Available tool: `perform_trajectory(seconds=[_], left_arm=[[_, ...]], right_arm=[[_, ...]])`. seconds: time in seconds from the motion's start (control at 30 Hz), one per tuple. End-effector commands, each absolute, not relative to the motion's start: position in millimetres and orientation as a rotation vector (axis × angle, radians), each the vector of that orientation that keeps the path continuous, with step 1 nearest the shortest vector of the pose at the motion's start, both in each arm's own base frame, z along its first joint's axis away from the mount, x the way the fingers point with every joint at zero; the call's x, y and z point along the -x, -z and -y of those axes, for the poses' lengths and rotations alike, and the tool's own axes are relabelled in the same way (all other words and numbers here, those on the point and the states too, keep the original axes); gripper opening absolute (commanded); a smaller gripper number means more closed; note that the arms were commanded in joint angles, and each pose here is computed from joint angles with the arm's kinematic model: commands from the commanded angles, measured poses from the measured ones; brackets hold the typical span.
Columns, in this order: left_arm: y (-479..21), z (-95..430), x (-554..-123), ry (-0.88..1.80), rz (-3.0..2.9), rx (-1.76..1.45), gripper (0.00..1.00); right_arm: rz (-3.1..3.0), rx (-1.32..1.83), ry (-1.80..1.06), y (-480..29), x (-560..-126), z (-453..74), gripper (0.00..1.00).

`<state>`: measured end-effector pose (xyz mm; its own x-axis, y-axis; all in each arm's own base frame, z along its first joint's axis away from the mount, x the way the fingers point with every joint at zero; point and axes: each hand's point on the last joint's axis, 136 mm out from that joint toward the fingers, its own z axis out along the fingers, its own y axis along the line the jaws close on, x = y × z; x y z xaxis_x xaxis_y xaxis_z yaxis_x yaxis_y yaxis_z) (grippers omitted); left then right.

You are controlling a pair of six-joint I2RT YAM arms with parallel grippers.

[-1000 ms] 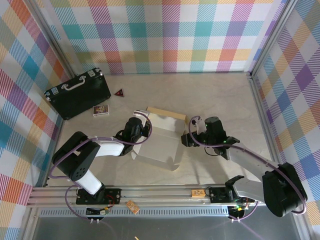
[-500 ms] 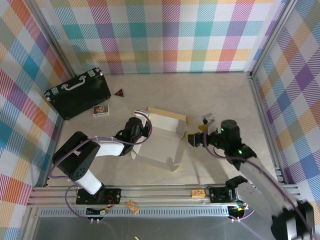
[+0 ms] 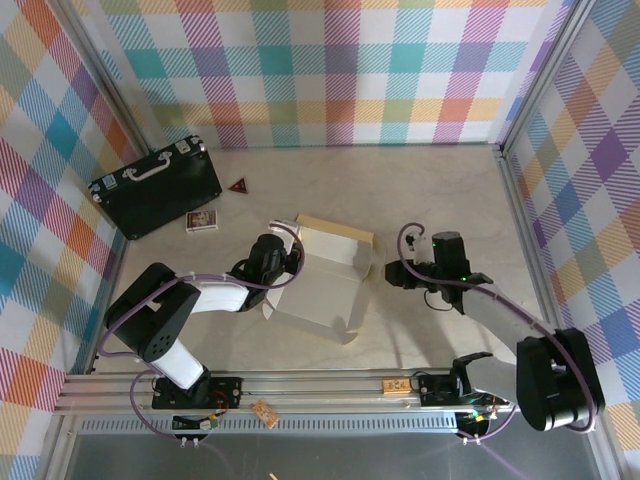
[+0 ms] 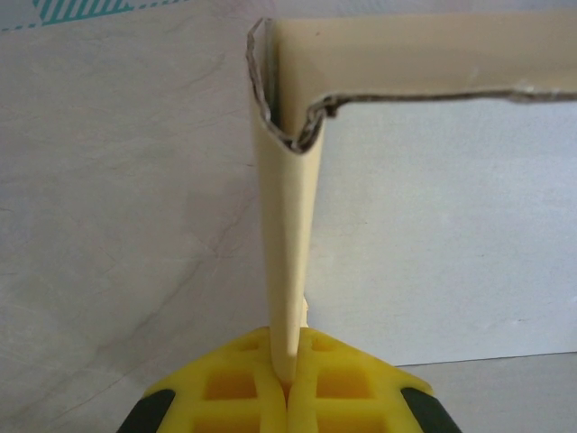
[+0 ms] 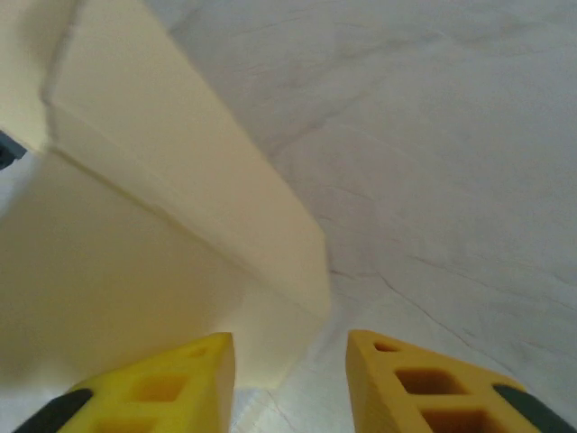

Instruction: Fold the paper box

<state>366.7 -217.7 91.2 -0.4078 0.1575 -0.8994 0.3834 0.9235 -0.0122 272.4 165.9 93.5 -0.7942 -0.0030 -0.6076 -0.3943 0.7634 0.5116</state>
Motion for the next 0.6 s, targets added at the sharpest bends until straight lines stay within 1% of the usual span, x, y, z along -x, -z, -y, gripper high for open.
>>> perform_trajectory(seconds=[0.0, 0.1, 0.23, 0.43, 0.5, 0.57], left_arm=[[-70, 217, -359, 0.258, -2.077, -0.440, 0.00], [-69, 219, -359, 0.264, -2.078, -0.444, 0.00], [-69, 221, -360, 0.273, -2.080, -0.450, 0.00], [-69, 221, -358, 0.287, -2.083, -0.446, 0.00], [-70, 221, -357, 0.293, -2.084, -0.444, 0.00], [-69, 222, -355, 0.300, -2.085, -0.447, 0.00]], right_arm=[[-2.212, 0.458, -0.907, -122, -283, -188, 0.51], [-2.208, 0.489, -0.896, -119, -284, -192, 0.57], [-2.245, 0.474, -0.864, -111, -295, -192, 0.57], [-2.220, 0.567, -0.789, -104, -300, -218, 0.61], [-2.212, 0.550, -0.704, -102, -307, -221, 0.62], [-2.220, 0.452, -0.593, -99, -322, -213, 0.61]])
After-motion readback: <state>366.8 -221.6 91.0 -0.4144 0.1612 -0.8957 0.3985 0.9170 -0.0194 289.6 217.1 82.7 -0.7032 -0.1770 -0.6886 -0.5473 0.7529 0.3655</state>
